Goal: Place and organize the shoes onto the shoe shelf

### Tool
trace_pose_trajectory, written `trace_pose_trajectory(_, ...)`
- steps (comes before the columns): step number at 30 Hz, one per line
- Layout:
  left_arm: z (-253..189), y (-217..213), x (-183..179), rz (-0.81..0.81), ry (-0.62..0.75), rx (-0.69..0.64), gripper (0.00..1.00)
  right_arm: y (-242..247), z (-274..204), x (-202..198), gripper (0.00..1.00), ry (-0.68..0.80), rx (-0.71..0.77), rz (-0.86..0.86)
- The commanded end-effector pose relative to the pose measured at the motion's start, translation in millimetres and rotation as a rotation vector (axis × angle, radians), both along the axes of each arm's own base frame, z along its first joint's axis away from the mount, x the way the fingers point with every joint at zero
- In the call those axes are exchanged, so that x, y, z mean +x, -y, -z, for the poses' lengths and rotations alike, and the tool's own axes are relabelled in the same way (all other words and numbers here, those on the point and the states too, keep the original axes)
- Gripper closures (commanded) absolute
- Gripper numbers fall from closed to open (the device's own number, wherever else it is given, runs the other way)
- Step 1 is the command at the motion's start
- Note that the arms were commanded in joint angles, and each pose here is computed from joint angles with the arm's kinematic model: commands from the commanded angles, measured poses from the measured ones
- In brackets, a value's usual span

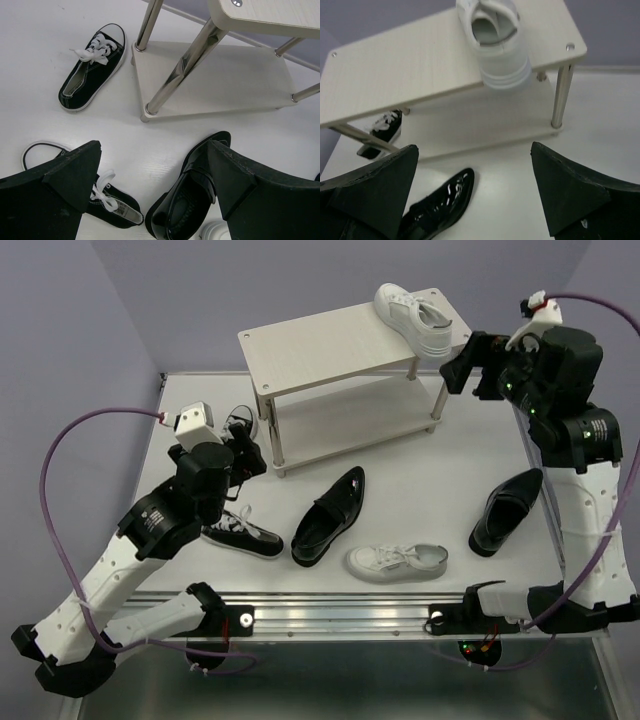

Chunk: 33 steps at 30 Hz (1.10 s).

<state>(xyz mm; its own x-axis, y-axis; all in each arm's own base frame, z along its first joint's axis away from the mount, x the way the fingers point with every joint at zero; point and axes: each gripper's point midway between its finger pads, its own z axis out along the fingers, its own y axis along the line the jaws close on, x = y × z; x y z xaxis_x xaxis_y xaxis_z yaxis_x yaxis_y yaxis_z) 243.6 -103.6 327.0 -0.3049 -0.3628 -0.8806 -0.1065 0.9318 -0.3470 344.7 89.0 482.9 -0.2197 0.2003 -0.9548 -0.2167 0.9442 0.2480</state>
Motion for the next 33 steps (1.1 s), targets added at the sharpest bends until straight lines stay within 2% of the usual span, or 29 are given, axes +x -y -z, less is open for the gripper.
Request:
trace_pose_trajectory(1, -32.3, -10.8, 1.9, -0.032, 0.081, -0.006, 0.01, -11.0, 63.2, -23.8, 0.00, -0.197, 0.024, -0.060)
trace_pose_trajectory(2, -34.3, -13.6, 1.5, -0.043, 0.091, -0.009, 0.01, -11.7, 91.1, -27.5, 0.00, -0.271, 0.026, -0.059)
trace_pose_trajectory(5, -37.3, -17.2, 1.5, -0.057, 0.104, -0.004, 0.01, -12.2, 128.2, -46.9, 0.00, -0.371, 0.069, -0.036)
trace_pose_trajectory(6, -39.7, -18.0, 2.0, -0.061, 0.108, -0.005, 0.01, -11.8, 159.1, -51.8, 0.00, -0.449, 0.075, -0.021)
trace_pose_trajectory(8, -42.2, -20.6, 1.9, -0.073, 0.114, 0.000, 0.01, -14.2, 177.4, -64.5, 0.00, -0.491, 0.107, -0.014)
trace_pose_trajectory(9, -45.3, -21.6, 2.2, -0.078, 0.119, -0.001, 0.01, -17.2, 203.2, -71.6, 0.00, -0.564, 0.128, -0.002)
trace_pose_trajectory(13, -47.2, -22.0, 4.4, -0.089, 0.123, 0.005, 0.01, -21.8, 248.9, -92.9, 0.00, -0.707, 0.160, 0.035)
trace_pose_trajectory(20, -38.4, -12.4, 9.8, -0.075, 0.113, -0.013, 0.01, -27.3, 301.2, -130.1, 0.00, -0.888, 0.173, 0.048)
trace_pose_trajectory(26, -29.9, -4.4, 14.7, -0.060, 0.103, -0.015, 0.01, -15.6, 340.0, -172.8, 0.00, -1.084, 0.040, 0.056)
trace_pose_trajectory(33, -21.2, 4.7, 22.8, -0.046, 0.084, 0.009, 0.01, 3.9, 362.0, -188.9, 0.05, -1.161, -0.011, 0.177)
